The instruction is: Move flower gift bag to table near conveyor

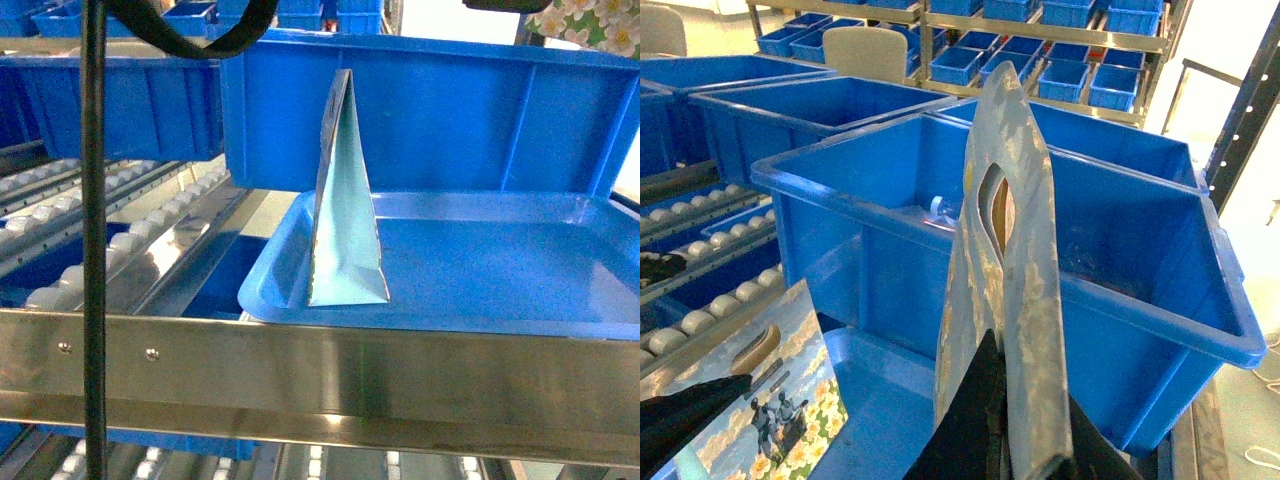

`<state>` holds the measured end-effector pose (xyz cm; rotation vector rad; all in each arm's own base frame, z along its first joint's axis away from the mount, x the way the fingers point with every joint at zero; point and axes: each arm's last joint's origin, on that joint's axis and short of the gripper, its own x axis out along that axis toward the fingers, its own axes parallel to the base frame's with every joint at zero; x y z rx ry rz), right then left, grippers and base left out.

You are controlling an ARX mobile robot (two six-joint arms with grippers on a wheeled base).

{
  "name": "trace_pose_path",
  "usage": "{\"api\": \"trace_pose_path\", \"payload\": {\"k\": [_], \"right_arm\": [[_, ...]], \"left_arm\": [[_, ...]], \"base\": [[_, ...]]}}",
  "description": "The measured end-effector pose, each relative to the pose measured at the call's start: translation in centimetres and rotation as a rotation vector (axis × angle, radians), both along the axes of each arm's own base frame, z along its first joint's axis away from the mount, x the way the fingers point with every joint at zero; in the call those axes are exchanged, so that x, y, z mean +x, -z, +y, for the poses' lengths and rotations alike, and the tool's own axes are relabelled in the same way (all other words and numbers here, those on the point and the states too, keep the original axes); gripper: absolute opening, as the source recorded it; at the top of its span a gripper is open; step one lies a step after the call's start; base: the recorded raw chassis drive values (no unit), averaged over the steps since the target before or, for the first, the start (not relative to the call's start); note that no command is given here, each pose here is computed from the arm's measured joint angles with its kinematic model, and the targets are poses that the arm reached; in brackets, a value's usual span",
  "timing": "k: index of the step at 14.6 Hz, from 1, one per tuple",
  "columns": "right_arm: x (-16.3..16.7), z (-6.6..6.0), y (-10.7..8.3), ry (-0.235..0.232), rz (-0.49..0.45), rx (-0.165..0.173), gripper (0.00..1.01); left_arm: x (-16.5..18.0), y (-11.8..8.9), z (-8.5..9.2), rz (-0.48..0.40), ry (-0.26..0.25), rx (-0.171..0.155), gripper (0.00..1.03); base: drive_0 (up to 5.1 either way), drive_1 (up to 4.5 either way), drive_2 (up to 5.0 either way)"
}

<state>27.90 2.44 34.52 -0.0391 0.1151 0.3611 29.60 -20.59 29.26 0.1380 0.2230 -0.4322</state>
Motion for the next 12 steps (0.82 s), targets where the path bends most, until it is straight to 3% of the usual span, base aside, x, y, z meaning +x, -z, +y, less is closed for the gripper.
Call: {"api": "trace_pose_path", "payload": {"k": [4, 12], "right_arm": [[0.0, 0.0, 0.0, -0.001, 0.002, 0.003, 0.02], [0.0, 0.0, 0.0, -0.001, 0.001, 0.003, 0.02]], "left_arm": [[-0.1, 2.5, -1.5, 0.044, -0.035, 0.09, 0.98], [-0.3, 3.9, -1.1, 0.062, -0.089, 0.128, 0.98]], "base": [[0.0, 0.0, 0.0], [0.0, 0.0, 0.0]]}}
